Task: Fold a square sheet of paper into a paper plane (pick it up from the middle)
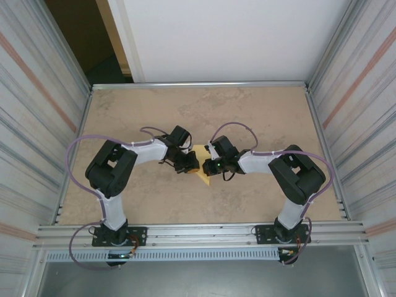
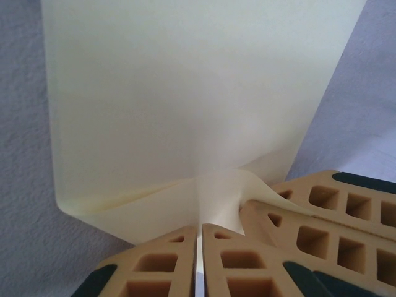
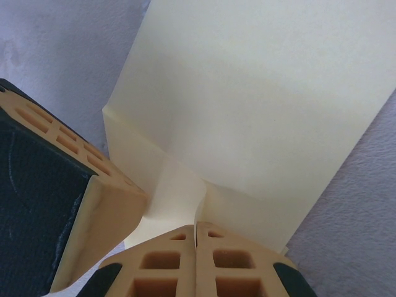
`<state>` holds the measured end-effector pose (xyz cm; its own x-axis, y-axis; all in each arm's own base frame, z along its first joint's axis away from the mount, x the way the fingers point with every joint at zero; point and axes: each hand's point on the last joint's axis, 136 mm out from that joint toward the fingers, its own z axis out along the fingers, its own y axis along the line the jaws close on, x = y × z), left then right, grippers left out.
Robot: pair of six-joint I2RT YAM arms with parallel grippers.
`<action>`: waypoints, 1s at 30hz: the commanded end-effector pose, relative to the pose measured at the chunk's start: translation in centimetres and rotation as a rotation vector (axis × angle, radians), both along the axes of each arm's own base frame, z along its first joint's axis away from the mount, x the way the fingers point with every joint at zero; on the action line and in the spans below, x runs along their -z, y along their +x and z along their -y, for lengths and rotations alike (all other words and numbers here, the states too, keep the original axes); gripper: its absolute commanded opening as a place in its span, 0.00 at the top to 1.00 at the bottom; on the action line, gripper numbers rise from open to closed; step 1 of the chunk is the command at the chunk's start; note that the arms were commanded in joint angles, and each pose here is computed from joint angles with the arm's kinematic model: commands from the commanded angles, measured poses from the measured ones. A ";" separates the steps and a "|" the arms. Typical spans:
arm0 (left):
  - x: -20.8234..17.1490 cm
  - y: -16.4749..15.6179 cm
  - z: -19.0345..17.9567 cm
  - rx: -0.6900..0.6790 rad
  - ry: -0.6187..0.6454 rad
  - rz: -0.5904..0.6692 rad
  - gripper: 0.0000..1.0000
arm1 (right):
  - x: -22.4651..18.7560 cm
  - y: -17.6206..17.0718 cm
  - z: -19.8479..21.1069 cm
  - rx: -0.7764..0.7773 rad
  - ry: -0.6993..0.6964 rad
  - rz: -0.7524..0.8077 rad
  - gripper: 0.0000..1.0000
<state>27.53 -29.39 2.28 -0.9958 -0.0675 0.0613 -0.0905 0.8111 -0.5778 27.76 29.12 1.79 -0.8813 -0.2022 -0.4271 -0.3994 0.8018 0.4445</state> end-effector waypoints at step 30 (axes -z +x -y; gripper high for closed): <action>1.1 8.0 -0.5 0.062 0.083 0.072 0.86 | 0.1 -0.3 0.6 0.017 -0.029 -0.035 1.00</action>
<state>36.08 -29.15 2.30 -0.9983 -0.0366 -0.0450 -0.0067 0.8440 -0.5363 27.68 29.21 1.84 -0.8823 -0.2041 -0.4242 -0.4007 0.7985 0.4492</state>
